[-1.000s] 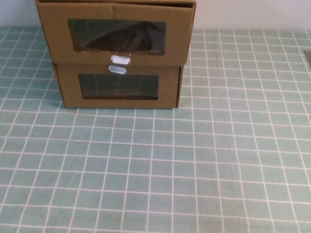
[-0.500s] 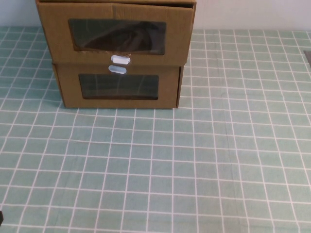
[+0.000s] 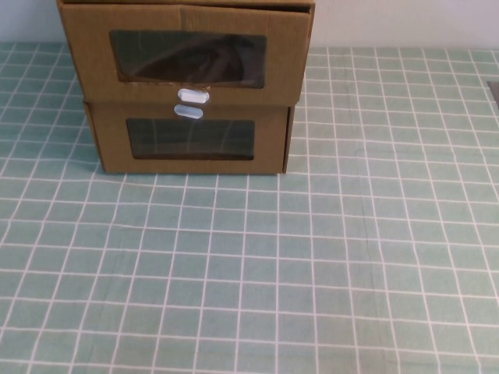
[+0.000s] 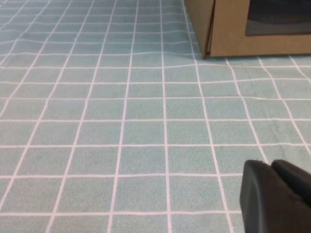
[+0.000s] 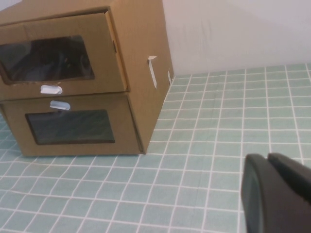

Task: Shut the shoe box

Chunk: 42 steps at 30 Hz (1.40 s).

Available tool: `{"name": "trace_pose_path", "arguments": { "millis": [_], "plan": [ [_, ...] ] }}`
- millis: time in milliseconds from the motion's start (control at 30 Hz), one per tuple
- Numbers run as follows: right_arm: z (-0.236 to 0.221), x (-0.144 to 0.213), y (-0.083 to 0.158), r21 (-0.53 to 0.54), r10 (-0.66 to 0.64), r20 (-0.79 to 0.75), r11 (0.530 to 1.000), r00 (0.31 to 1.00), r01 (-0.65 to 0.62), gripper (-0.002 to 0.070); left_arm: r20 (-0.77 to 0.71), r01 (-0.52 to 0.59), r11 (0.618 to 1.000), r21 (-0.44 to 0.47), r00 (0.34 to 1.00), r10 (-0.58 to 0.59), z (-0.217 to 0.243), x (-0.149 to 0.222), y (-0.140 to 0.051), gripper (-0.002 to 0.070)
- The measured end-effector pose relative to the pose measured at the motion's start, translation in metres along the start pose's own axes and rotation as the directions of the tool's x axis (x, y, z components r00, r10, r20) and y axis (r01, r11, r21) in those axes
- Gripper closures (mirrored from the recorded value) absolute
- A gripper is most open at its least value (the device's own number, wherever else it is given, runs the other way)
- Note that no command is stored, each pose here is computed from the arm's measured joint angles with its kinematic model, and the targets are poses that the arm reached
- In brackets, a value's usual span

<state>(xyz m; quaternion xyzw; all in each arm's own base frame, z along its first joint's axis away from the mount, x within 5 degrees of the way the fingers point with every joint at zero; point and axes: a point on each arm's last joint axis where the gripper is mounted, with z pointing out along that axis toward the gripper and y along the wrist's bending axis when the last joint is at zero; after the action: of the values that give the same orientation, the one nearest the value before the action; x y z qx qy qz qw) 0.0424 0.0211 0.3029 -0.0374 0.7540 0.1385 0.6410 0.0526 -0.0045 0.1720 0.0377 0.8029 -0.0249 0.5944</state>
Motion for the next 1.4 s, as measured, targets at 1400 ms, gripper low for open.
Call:
{"name": "trace_pose_path", "arguments": {
  "millis": [1400],
  "plan": [
    [0.022,0.121,-0.048,0.351,-0.058,-0.113,0.932,0.992,0.095,0.0689,0.000,0.000,1.000,0.000,1.000,0.000,0.000,0.000,0.000,0.0680]
  ]
}}
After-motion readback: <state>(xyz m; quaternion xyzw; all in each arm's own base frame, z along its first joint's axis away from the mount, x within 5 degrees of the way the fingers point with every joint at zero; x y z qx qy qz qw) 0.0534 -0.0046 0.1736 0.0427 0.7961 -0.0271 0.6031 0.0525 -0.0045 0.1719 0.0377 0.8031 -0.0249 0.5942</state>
